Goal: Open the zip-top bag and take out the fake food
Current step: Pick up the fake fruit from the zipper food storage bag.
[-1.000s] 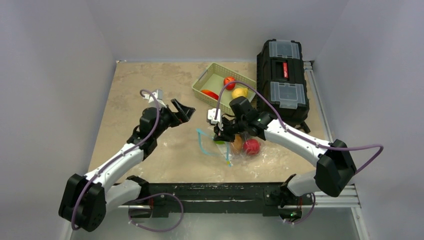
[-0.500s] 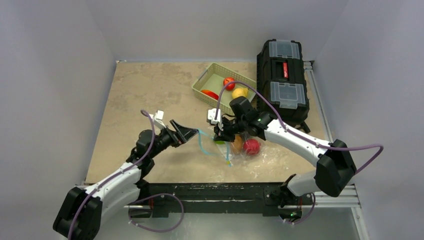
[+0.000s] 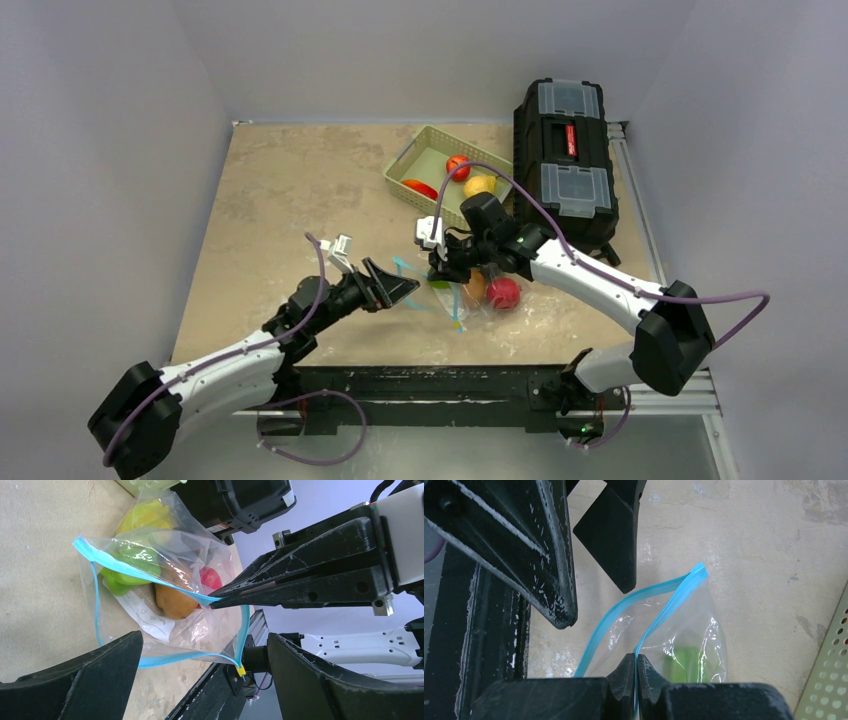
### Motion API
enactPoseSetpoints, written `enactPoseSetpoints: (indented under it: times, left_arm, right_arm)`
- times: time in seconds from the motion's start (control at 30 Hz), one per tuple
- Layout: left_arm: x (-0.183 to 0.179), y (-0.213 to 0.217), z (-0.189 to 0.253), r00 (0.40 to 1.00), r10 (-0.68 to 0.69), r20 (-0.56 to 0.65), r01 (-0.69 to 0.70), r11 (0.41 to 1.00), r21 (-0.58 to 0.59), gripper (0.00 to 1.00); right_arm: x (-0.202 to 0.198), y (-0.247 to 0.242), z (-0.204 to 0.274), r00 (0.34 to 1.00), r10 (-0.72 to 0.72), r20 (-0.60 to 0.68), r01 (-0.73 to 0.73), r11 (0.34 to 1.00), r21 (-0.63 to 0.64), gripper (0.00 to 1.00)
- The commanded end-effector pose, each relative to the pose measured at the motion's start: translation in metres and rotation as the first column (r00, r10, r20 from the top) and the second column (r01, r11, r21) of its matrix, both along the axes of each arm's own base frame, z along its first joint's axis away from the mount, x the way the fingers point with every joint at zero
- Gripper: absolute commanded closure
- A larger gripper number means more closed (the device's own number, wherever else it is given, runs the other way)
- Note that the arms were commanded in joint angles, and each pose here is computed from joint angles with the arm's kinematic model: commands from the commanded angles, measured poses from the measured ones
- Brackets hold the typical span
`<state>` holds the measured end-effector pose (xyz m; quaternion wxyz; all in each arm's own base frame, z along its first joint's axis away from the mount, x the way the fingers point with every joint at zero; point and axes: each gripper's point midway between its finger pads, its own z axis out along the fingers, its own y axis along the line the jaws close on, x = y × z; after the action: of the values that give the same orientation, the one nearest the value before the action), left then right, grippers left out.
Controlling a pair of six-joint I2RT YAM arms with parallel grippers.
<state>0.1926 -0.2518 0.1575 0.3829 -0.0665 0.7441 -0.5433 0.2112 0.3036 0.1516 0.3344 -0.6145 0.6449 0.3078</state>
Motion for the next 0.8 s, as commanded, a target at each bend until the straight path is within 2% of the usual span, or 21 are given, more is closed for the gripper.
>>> enactPoseSetpoints:
  times: [0.0,0.77]
  left_arm:
    - [0.003,-0.006,0.011,0.999,0.036,0.038,-0.034,0.998,-0.055,0.06]
    - [0.005,-0.023,0.005,0.996,0.079,0.031,-0.076,0.991,-0.109,0.05]
  right_arm:
    - [0.002,0.0,0.013,0.999,0.007,0.037,-0.008,1.0,0.029,1.0]
    - [0.002,0.0,0.011,0.999,0.006,0.032,-0.007,1.0,0.026,1.0]
